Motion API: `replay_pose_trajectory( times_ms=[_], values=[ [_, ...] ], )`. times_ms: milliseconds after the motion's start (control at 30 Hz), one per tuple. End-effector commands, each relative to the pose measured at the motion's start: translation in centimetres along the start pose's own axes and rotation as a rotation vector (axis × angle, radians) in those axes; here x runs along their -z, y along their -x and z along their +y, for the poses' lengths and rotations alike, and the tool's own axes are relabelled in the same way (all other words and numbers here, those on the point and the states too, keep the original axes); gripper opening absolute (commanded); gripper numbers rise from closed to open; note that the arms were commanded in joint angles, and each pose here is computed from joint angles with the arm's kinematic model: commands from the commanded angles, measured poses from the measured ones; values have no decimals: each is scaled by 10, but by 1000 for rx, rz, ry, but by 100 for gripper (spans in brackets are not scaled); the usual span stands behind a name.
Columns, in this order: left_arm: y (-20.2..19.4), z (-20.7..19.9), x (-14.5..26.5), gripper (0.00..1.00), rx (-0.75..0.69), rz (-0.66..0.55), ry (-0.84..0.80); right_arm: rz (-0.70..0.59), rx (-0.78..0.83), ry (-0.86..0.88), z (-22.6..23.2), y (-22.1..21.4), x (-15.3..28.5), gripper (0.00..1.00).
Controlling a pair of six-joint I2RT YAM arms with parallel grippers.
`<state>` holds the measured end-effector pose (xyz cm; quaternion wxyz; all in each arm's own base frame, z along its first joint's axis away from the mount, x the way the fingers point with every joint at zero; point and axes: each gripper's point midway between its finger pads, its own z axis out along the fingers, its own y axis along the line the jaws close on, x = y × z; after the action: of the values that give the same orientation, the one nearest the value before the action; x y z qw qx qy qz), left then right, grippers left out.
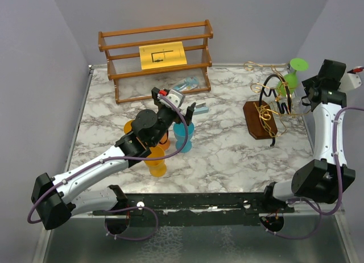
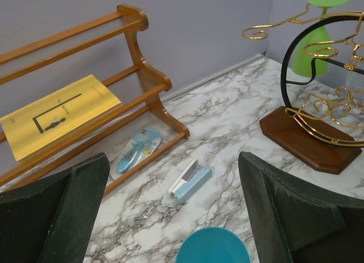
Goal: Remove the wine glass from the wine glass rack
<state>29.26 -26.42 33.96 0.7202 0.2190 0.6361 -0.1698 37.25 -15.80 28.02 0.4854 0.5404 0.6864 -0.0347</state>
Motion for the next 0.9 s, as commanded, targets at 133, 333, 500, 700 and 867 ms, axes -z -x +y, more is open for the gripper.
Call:
replay_pose_trajectory(
  times_ms=[133,333,500,700,867],
  values=[
    [5,1,-1,99,23,-22,7,-49,-22,-12,-1,9,-13,47],
    [3,0,-3,99,21,-11,3,-40,-34,-12,-2,6,-17,30],
    [3,1,-3,99,17,-10,6,-33,-61,-4,-2,5,-15,21],
    [1,0,-4,99,15,-7,6,-37,-102,25,2,9,-6,10],
    [1,0,-5,99,16,-6,4,-62,-123,36,5,16,-1,1]
  ],
)
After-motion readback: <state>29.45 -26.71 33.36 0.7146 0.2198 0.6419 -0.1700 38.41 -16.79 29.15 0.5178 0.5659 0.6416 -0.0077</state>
